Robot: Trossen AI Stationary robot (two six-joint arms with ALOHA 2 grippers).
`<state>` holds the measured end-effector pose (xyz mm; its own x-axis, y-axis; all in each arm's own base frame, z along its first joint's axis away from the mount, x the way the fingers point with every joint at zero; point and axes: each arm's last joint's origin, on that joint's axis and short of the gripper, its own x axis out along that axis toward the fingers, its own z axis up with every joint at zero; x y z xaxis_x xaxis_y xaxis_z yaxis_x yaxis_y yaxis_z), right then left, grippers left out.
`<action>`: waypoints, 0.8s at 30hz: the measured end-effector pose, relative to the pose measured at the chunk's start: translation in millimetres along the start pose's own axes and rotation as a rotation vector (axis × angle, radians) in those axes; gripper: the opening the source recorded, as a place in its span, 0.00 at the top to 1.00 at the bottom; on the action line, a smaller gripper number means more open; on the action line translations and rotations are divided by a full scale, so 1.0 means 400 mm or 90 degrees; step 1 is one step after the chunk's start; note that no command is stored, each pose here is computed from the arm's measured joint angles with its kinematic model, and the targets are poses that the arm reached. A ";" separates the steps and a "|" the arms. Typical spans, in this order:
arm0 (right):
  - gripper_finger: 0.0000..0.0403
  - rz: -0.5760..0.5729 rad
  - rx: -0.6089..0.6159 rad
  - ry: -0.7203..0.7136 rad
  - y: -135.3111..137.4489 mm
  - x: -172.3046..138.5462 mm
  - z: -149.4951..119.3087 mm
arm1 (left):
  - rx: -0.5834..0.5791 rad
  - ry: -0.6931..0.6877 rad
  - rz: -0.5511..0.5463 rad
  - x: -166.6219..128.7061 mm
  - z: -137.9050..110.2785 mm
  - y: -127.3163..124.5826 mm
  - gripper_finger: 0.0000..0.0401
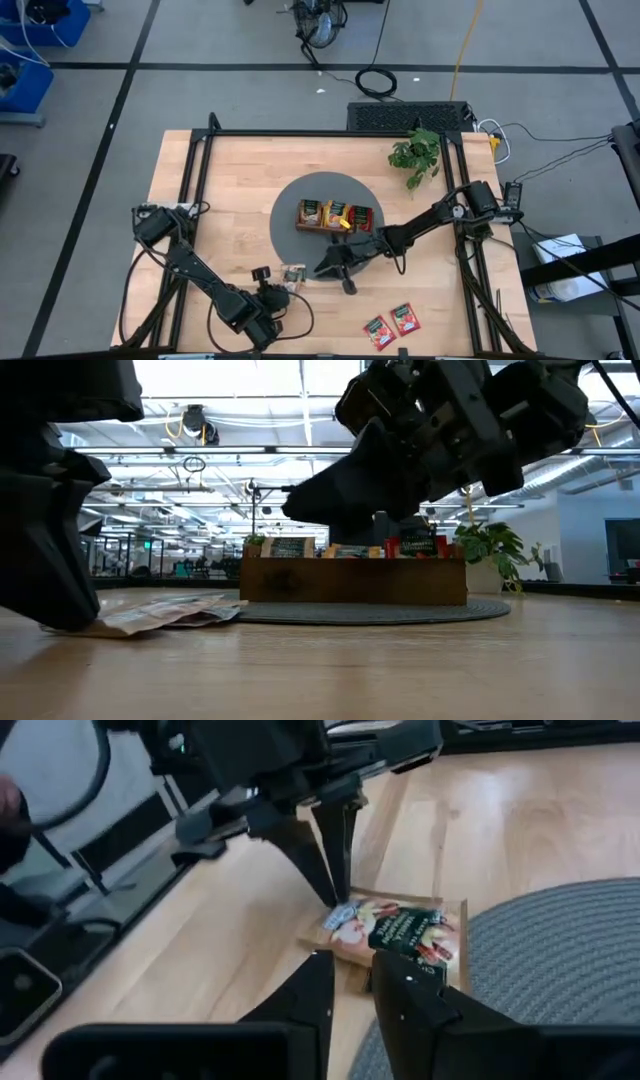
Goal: Pick & Place Tea
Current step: Put the gold tea bag into the left compartment of the wooden organizer
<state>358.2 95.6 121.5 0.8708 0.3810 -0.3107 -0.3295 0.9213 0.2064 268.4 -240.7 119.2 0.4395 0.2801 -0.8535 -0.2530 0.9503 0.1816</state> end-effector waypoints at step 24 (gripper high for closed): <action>0.73 -0.026 0.152 0.029 -0.064 0.074 -0.077 | -0.036 -0.079 -0.011 0.070 -0.022 0.026 0.91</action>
<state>381.1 85.7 78.6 0.8623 0.3523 -0.3638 -0.1945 0.8937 0.4044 270.4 -224.5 93.0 0.5466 0.2819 -0.7886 -0.2912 0.9469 0.1366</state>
